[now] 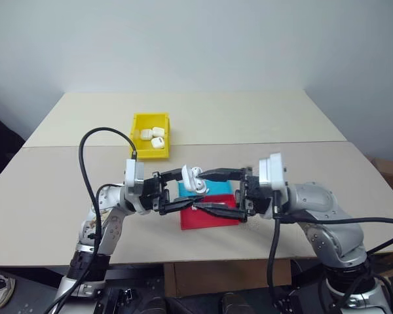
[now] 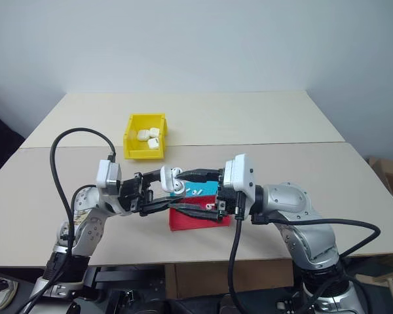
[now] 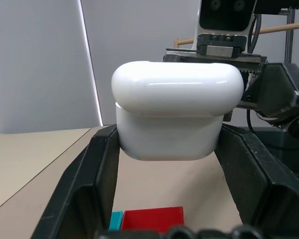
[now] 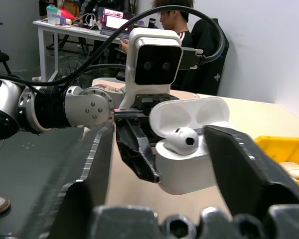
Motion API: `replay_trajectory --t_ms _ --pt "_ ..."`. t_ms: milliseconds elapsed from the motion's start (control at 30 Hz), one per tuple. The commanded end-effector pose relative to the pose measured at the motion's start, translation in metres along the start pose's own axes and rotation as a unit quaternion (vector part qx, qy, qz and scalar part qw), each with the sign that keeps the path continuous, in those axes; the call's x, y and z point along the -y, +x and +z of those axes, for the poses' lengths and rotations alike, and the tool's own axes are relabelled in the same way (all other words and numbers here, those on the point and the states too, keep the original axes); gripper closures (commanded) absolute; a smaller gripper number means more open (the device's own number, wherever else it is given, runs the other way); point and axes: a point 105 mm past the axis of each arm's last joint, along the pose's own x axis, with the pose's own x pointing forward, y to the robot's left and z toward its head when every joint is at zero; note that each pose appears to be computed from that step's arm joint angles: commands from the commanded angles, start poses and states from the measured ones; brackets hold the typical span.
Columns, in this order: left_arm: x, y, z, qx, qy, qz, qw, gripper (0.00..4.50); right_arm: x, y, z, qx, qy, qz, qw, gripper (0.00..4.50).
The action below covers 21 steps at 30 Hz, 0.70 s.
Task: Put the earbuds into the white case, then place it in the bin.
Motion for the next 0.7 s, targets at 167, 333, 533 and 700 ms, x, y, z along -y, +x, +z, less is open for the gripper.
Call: replay_trajectory --t_ms 167,333,533,700 --pt "-0.006 0.001 0.002 -0.001 0.03 0.005 1.0 1.75 0.003 -0.011 0.004 -0.008 -0.017 -0.006 1.0 1.06" --pt "-0.021 0.005 -0.001 -0.008 0.041 0.044 0.998 1.75 0.009 -0.018 0.008 -0.016 -0.017 -0.024 0.999 1.06" --pt "-0.033 0.01 -0.004 -0.026 0.066 0.067 0.995 1.75 0.001 -0.014 0.013 -0.01 -0.012 -0.014 1.0 1.91" --pt "-0.039 0.019 -0.006 -0.04 0.068 0.09 0.993 1.75 -0.002 -0.001 0.011 -0.007 -0.013 -0.015 1.0 3.71"
